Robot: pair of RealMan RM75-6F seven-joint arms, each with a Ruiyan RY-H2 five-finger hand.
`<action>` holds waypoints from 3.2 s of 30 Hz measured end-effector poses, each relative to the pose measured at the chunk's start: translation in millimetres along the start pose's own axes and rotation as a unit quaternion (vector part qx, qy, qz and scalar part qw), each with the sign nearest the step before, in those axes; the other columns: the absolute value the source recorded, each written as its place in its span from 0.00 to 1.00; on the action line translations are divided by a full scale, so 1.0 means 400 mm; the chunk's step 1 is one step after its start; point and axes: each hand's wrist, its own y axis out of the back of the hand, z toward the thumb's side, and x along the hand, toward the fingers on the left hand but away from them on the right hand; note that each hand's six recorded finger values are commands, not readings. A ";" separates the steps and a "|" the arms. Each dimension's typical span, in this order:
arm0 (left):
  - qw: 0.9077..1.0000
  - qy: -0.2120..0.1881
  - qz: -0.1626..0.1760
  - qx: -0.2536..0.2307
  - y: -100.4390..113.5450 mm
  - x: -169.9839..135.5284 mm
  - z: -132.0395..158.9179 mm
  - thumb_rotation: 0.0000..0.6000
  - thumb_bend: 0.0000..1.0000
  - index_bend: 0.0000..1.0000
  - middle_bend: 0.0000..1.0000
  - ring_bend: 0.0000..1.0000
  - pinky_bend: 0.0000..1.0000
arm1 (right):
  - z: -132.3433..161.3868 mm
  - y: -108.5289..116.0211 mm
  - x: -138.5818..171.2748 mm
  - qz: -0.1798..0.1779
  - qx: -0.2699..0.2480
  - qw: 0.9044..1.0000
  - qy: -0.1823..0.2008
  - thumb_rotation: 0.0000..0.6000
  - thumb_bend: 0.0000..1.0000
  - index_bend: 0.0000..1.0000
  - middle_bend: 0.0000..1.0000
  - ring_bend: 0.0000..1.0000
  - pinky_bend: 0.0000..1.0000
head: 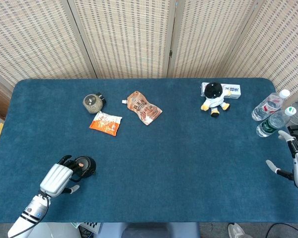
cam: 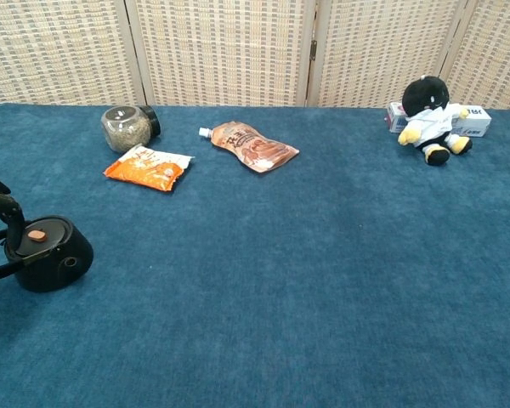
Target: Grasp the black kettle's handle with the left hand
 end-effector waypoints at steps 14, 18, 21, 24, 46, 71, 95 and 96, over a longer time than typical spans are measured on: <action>1.000 0.012 -0.004 0.019 -0.022 0.002 -0.028 1.00 0.15 0.54 0.49 0.36 0.03 | 0.003 0.001 0.005 0.001 0.001 1.000 -0.002 1.00 0.14 0.20 0.31 0.19 0.24; 1.000 0.013 -0.005 0.022 -0.027 0.001 -0.033 1.00 0.15 0.56 0.49 0.36 0.03 | 0.003 0.000 0.006 0.002 0.002 1.000 -0.002 1.00 0.14 0.20 0.31 0.19 0.24; 1.000 0.014 -0.006 0.025 -0.031 0.001 -0.036 1.00 0.15 0.59 0.50 0.36 0.03 | 0.003 -0.001 0.007 0.002 0.002 1.000 -0.003 1.00 0.14 0.20 0.31 0.19 0.24; 1.000 0.014 -0.006 0.026 -0.034 0.001 -0.038 1.00 0.15 0.60 0.50 0.36 0.03 | 0.004 0.000 0.007 0.002 0.001 1.000 -0.003 1.00 0.14 0.20 0.31 0.19 0.24; 0.999 0.018 -0.012 0.023 -0.063 -0.005 -0.034 1.00 0.15 0.61 0.56 0.44 0.03 | 0.001 -0.002 0.014 0.004 0.002 1.000 -0.005 1.00 0.14 0.20 0.31 0.19 0.24; 0.999 0.022 -0.039 -0.005 -0.104 -0.024 -0.011 1.00 0.15 0.75 0.73 0.57 0.03 | -0.004 -0.004 0.019 0.006 0.000 1.000 -0.006 1.00 0.14 0.20 0.31 0.19 0.23; 0.994 0.055 0.015 -0.095 -0.026 0.039 0.008 0.66 0.13 1.00 1.00 0.88 0.18 | -0.029 -0.008 0.024 0.006 -0.004 1.000 -0.017 1.00 0.14 0.20 0.31 0.19 0.22; 0.994 0.056 0.018 -0.095 -0.022 0.039 0.007 0.66 0.13 1.00 1.00 0.88 0.23 | -0.030 -0.008 0.025 0.006 -0.005 1.000 -0.017 1.00 0.14 0.20 0.31 0.19 0.22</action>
